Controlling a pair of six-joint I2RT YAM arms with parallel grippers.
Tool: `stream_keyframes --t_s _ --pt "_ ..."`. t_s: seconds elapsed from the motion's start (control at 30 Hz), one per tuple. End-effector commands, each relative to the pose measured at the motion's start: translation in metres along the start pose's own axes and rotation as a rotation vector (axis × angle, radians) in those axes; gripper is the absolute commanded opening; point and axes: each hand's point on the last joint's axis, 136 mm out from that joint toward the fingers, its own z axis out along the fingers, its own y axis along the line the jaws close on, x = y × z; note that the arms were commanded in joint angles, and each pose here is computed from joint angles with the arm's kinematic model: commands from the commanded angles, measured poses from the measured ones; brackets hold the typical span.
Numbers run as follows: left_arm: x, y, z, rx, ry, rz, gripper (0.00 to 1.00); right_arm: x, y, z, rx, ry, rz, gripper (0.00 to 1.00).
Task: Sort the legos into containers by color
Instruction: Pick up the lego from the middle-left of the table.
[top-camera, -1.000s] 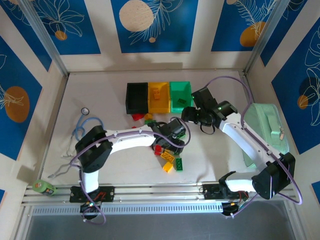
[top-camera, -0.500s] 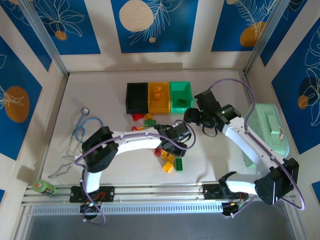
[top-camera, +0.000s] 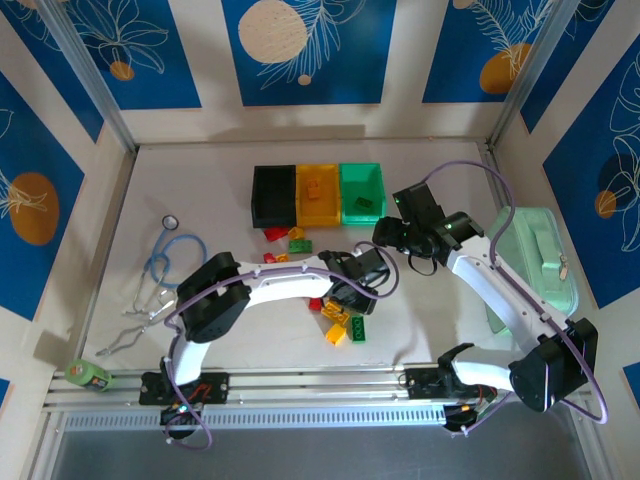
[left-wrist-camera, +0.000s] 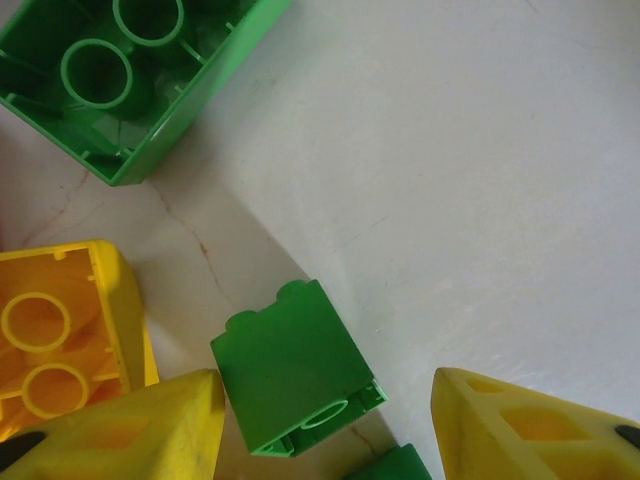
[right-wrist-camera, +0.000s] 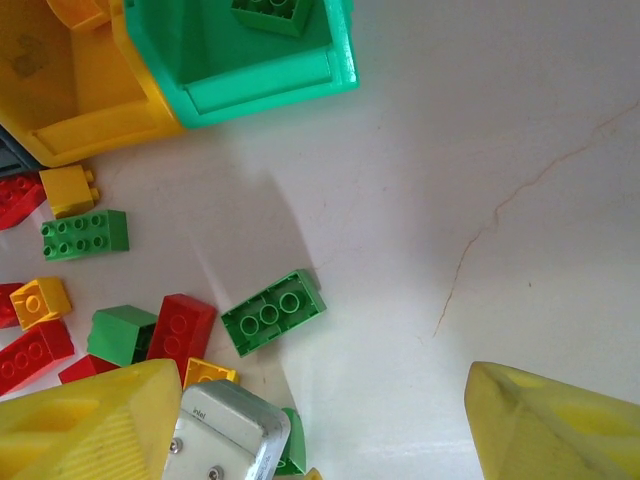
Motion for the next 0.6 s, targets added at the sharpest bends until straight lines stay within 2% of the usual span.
stream_keyframes --t_s 0.0,0.23,0.57 --pt "0.0085 0.0051 0.0127 -0.048 0.047 0.005 0.57 0.0021 0.0121 -0.0109 -0.087 -0.005 0.010 0.76" --pt "0.0061 0.0036 0.0189 -0.063 0.057 0.017 0.54 0.0022 0.0094 -0.0107 -0.093 -0.008 0.019 0.75" --pt "0.0050 0.0068 0.0208 -0.090 0.058 0.037 0.39 0.0047 0.0085 -0.0084 -0.106 -0.007 0.029 0.75"
